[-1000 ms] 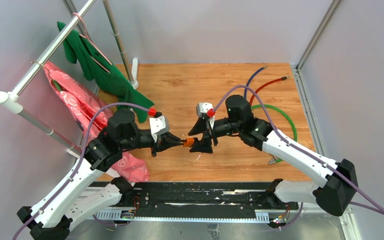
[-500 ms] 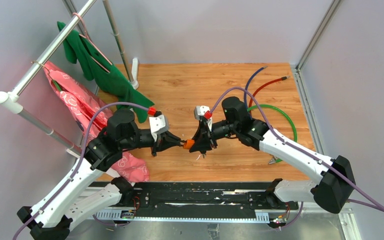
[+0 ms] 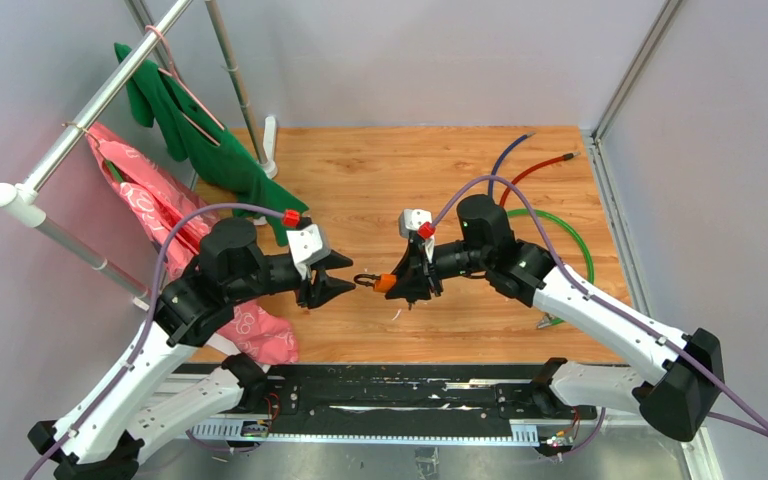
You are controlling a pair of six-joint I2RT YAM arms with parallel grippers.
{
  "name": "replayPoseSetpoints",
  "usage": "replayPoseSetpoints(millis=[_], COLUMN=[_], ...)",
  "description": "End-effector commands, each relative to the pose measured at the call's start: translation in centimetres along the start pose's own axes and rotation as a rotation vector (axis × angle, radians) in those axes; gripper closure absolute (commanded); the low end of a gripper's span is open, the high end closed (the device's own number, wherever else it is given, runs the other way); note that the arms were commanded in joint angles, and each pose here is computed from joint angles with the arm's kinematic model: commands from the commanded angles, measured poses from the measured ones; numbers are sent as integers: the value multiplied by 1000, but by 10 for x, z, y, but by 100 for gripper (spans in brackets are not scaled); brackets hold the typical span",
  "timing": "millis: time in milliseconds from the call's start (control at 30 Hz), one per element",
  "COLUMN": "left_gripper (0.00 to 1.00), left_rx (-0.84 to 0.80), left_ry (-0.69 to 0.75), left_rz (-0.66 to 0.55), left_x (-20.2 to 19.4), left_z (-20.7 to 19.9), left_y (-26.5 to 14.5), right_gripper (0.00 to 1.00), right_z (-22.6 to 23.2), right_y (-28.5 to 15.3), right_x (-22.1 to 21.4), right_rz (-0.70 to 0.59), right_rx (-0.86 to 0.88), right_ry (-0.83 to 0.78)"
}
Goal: Lock with the key
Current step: Pick up the lock from the center of the board, then lock the lock.
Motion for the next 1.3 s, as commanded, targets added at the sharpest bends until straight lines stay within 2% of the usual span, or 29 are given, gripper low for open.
replayPoseSetpoints(millis=[0,267,467,1033,1100,1133,1167,1200,1267], left_gripper=[51,54,63,70,78,85,97,100,100], left_rx=[30,-52,-39,-55,-55,-55,-54,-49,-49], left_ry=[-4,-51,-76,-136,-136,-136,-137,-139,-141], left_rz=[6,-7,-9,-58,-58,-57,-56,-52,-48], left_x=[4,-1,-4,0,0,0,0,-1,-3], left_z=[4,-7,-5,-9,-9,-9,-9,-9,-9], left_y=[-3,5,11,14,14,14,14,14,14], right_gripper=[100,100,100,100,100,100,100,100,100], right_z=[6,9,12,11,10,10,10,10,10], right_y=[-8,-9,-9,-9,-9,-9,-9,-9,-10], right_x=[20,24,27,26,25,25,25,25,27], right_rz=[-46,-51,-56,-54,-52,-52,-53,-53,-57], right_rx=[-2,1,5,-10,-12,-12,-12,-14,-20], right_ry=[-58,-70,-78,-83,-81,-80,-81,-81,-85])
Point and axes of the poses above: each gripper's point midway between its finger pads, its own y axis out along the fingers, its own z axis along the line the jaws close on, x = y × z, the point moved 3 cm from there along -y, back along the fingers, and after that the axes turned 11 degrees about y, right-handed, at the moved point
